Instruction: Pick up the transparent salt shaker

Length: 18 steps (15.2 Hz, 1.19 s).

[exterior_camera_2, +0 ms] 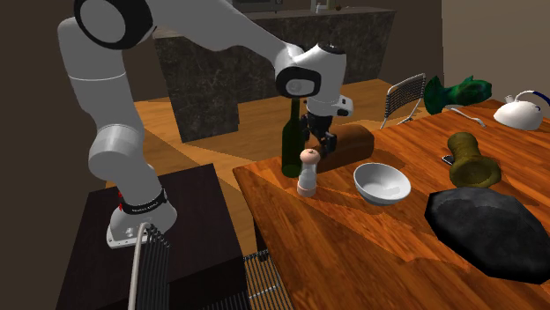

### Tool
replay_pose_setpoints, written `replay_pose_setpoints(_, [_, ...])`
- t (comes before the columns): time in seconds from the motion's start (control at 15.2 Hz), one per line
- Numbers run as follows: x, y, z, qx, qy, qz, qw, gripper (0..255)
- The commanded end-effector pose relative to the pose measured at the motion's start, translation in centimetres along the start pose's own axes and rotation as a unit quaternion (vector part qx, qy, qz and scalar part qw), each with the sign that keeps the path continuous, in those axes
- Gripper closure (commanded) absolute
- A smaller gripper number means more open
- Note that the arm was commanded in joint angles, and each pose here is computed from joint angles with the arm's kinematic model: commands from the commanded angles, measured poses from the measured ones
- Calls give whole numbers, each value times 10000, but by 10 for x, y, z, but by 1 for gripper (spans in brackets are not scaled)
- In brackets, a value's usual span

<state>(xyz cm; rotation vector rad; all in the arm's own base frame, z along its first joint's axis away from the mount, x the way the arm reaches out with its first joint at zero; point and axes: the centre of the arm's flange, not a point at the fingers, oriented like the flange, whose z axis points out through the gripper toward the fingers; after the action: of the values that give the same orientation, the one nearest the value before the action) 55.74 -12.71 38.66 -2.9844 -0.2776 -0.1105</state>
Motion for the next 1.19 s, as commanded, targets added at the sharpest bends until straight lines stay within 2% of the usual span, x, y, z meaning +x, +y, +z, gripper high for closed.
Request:
replay_pose_setpoints(0.0, [0, 1, 11, 2, 6, -2, 10000, 0])
replay_pose_setpoints(0.33, [-2, 4, 30, 1, 6, -2, 10000, 0])
replay_pose_setpoints(0.4, [-2, 3, 30, 2, 6, -2, 10000, 255])
replay_pose_setpoints(0.92, [-2, 2, 31, 1, 6, -2, 10000, 255])
replay_pose_setpoints(1.12, [-1, 2, 19, 2, 6, -2, 10000, 255])
